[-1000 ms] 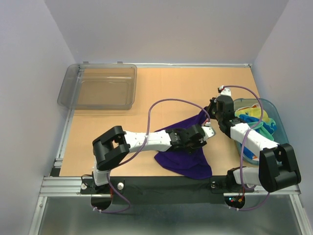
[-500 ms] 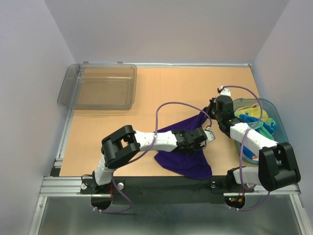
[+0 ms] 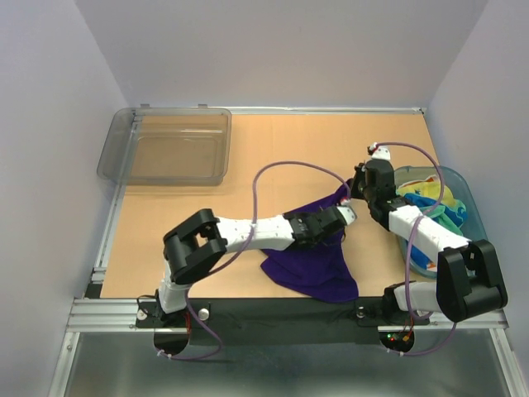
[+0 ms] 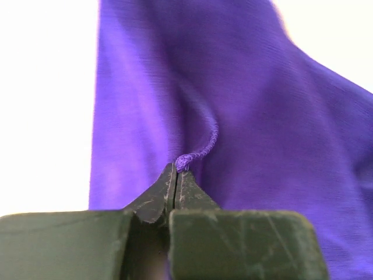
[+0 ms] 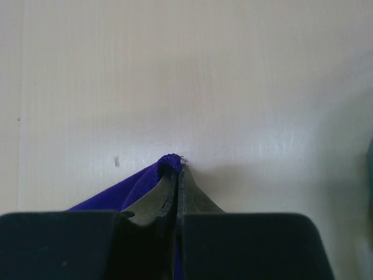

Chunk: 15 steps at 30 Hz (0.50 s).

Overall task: Fold and stack the towels
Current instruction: Flatten out the crumpled towel

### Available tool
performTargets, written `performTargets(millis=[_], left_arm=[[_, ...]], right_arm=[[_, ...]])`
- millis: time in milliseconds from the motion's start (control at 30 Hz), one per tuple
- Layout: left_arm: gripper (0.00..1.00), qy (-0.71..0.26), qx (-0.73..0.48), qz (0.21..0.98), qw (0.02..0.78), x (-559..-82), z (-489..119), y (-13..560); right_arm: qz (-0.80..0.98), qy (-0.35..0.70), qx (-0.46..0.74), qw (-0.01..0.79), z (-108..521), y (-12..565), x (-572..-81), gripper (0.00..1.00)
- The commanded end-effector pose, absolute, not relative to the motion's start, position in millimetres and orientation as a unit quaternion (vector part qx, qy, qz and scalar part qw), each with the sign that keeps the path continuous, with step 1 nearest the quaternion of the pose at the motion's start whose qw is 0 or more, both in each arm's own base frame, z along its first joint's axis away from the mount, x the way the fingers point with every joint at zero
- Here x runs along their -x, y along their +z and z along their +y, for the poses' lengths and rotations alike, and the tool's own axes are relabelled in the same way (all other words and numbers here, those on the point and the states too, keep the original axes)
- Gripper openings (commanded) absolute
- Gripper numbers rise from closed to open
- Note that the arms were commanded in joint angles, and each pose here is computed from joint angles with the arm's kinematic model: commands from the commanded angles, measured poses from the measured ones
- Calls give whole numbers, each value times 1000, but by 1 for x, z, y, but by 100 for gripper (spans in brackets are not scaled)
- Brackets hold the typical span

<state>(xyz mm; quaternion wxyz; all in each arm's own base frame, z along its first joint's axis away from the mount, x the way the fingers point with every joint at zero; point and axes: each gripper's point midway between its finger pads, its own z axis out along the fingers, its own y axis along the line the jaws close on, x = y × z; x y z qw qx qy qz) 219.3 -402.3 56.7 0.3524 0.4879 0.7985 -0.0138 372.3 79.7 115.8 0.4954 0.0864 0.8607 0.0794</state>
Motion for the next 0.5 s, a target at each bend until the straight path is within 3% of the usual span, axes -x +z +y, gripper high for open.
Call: performTargets(millis=[0, 233, 467], left_arm=[[0, -26, -323, 805, 498, -298, -363, 198], [0, 0, -168, 782, 600, -379, -278, 321], [0, -12, -94, 734, 673, -401, -229, 419]], right_arm=[[820, 31, -77, 567, 64, 176, -403, 1], [767, -47, -52, 638, 44, 264, -436, 0], [711, -71, -6, 699, 44, 355, -454, 1]])
